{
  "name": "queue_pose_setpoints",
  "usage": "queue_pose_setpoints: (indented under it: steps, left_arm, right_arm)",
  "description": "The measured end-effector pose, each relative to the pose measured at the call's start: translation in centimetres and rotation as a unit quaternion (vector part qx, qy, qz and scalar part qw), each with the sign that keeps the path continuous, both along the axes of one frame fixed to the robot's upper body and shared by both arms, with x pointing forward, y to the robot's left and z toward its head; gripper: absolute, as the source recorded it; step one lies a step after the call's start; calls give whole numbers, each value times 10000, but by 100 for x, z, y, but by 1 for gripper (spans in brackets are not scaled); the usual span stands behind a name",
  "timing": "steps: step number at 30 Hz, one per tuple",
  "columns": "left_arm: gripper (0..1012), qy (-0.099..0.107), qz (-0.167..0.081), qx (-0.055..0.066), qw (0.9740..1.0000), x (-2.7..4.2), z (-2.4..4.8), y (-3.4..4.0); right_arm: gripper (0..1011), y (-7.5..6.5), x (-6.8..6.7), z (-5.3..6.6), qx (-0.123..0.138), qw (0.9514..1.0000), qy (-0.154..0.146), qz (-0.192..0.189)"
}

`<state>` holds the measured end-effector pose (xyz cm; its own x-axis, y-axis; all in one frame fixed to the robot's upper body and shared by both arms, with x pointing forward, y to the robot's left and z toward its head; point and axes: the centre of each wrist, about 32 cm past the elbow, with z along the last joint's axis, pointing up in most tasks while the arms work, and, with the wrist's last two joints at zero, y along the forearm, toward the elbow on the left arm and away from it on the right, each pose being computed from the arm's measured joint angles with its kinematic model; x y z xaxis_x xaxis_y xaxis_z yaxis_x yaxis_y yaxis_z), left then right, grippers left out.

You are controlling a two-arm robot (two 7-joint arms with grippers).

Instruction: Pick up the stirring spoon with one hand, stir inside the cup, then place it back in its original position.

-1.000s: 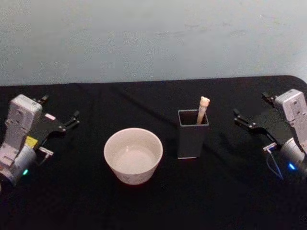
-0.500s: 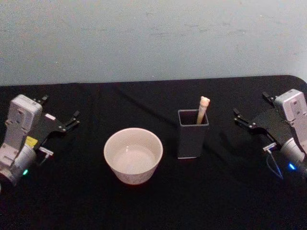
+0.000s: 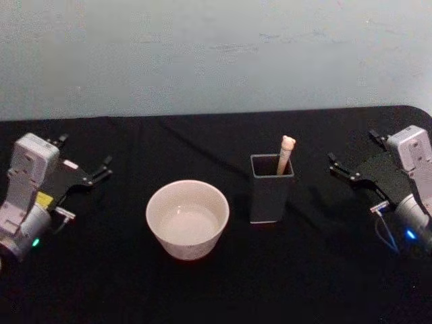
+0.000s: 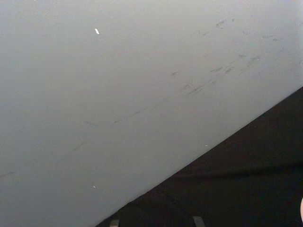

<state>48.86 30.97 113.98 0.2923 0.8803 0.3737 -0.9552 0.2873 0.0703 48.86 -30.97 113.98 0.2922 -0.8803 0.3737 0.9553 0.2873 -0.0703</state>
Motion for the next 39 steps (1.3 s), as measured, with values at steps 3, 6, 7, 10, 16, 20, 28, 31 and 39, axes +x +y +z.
queue_pose_setpoints:
  steps: [3,6,7,10,16,20,28,31,39]
  left_arm:
    - [1001,0,0,0,10000,0,0,0]
    - [1001,0,0,0,10000,0,0,0]
    - [1001,0,0,0,10000,0,0,0]
    - [1001,0,0,0,10000,0,0,0]
    - [1001,0,0,0,10000,0,0,0]
    - [1001,0,0,0,10000,0,0,0]
    - [1001,0,0,0,10000,0,0,0]
    - [1001,0,0,0,10000,0,0,0]
    - [1002,0,0,0,10000,0,0,0]
  right_arm:
    - [1002,-6,10,14,38,10000,-8,1]
    - [1002,-36,18,39,223,9997,36,27]
    - [1002,-43,13,46,271,9996,48,41]
    - [1000,-75,-10,82,521,9985,130,137]
    - [1000,-119,-98,168,1043,9926,341,522]
    - [1000,-105,-159,210,1298,9873,459,791]
    - [1000,-7,-214,255,1662,9747,644,1350]
    - [1002,51,-197,262,1738,9711,687,1486]
    - [1002,178,-102,253,1961,9631,794,1666]
